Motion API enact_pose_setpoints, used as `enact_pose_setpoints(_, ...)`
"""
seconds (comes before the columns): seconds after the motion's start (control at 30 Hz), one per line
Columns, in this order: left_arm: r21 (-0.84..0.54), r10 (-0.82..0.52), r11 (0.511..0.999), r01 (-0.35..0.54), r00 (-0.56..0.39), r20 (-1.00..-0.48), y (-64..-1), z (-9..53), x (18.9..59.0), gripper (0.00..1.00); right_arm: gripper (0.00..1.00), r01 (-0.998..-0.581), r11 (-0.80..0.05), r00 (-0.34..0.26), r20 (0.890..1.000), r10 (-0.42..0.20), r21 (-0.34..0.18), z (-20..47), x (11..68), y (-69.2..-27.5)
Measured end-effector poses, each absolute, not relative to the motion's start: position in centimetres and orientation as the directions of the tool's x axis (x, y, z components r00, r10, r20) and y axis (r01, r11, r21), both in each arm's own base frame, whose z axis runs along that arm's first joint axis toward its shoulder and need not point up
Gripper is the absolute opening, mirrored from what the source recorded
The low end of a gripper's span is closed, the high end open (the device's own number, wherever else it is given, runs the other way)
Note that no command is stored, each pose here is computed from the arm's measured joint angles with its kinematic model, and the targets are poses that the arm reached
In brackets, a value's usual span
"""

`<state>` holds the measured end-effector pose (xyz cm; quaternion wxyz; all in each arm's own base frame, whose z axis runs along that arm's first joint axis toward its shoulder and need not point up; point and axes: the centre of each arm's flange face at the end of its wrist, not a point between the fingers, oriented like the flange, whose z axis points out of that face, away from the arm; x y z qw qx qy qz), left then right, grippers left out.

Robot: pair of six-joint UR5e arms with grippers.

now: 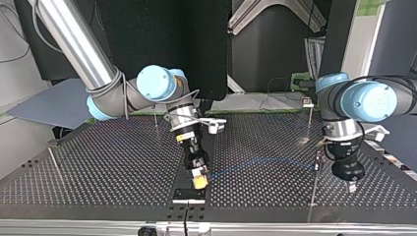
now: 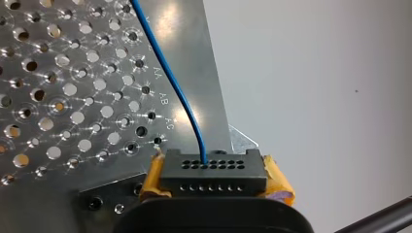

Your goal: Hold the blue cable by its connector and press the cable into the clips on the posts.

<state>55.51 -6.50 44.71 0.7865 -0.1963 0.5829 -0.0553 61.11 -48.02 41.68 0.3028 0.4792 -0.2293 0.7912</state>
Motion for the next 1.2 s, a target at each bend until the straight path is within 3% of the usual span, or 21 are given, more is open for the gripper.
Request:
enact_pose_setpoints(0.07, -0.375, -0.318, 0.916, -0.144, 0.308, -0.896, -6.5, 44.6, 55.5, 0.38, 0.0, -0.699, -0.712, -0.355, 0.899, 0.257, -0.073, 41.6, 61.1, -48.0)
enact_pose_setpoints(0.1, -0.375, -0.319, 0.916, -0.145, 0.305, -0.897, -6.5, 44.6, 55.4, 0.38, 0.0, -0.699, -0.712, -0.355, 0.899, 0.256, -0.073, 41.6, 61.1, -48.0)
enact_pose_setpoints(0.13, -0.375, -0.319, 0.915, -0.147, 0.301, -0.898, -6.5, 44.5, 55.4, 0.51, 0.0, -0.699, -0.712, -0.354, 0.9, 0.256, -0.073, 41.6, 61.1, -48.0)
enact_pose_setpoints(0.17, -0.374, -0.319, 0.915, -0.149, 0.299, -0.899, -6.5, 44.5, 55.4, 0.71, 0.0, -0.699, -0.712, -0.353, 0.9, 0.255, -0.073, 41.6, 61.1, -48.0)
enact_pose_setpoints(0.2, -0.373, -0.319, 0.915, -0.15, 0.296, -0.901, -6.5, 44.5, 55.3, 0.71, 0.0, -0.699, -0.712, -0.353, 0.9, 0.254, -0.073, 41.6, 61.1, -48.0)
enact_pose_setpoints(0.27, -0.367, -0.314, 0.917, -0.156, 0.287, -0.905, -6.5, 44.4, 55.3, 1.0, 0.0, -0.698, -0.712, -0.352, 0.901, 0.253, -0.073, 41.6, 61.1, -48.0)
enact_pose_setpoints(0.67, -0.318, -0.274, 0.919, -0.234, 0.202, -0.94, -6.2, 43.4, 54.3, 1.0, 0.0, -0.701, -0.709, -0.35, 0.902, 0.254, -0.072, 41.5, 60.9, -48.3)
enact_pose_setpoints(1.2, -0.376, -0.366, 0.911, -0.166, 0.09, -0.926, -8.1, 43.9, 50.4, 1.0, 0.0, -0.7, -0.71, -0.346, 0.904, 0.251, -0.071, 41.4, 60.8, -48.3)
